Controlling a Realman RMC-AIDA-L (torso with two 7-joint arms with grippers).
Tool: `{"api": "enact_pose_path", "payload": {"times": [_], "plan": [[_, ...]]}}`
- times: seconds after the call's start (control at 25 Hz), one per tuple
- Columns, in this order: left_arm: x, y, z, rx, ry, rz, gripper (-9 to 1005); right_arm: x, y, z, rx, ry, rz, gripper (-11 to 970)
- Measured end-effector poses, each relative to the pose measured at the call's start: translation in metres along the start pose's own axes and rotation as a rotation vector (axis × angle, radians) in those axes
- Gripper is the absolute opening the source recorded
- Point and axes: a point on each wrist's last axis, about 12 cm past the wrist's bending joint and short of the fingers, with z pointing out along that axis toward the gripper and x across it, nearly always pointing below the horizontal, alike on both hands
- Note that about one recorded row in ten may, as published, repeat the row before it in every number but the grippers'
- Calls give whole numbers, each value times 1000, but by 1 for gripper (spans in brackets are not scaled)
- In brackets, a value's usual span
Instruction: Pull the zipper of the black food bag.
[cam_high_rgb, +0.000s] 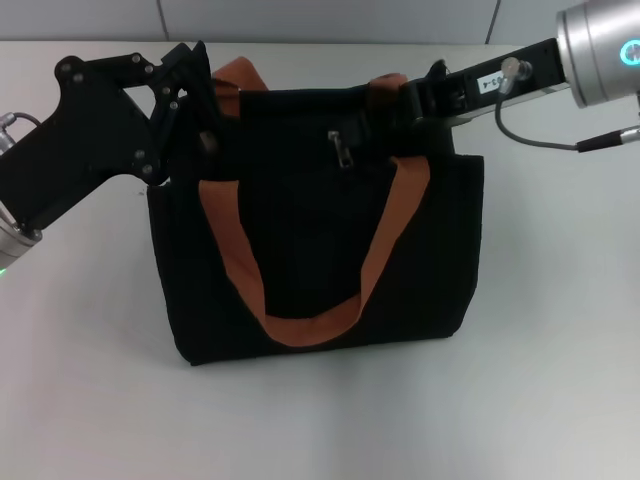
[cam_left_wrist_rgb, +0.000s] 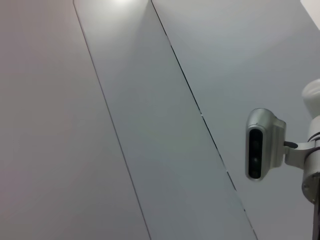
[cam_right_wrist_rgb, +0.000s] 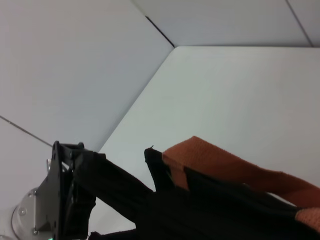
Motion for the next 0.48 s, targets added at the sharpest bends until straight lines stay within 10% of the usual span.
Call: {"api": "enact_pose_path", "payload": {"times": [0.48], "plan": [[-1,-2,1,10,-14,-5,23,-4,5,13,-44,8,23,224]]}}
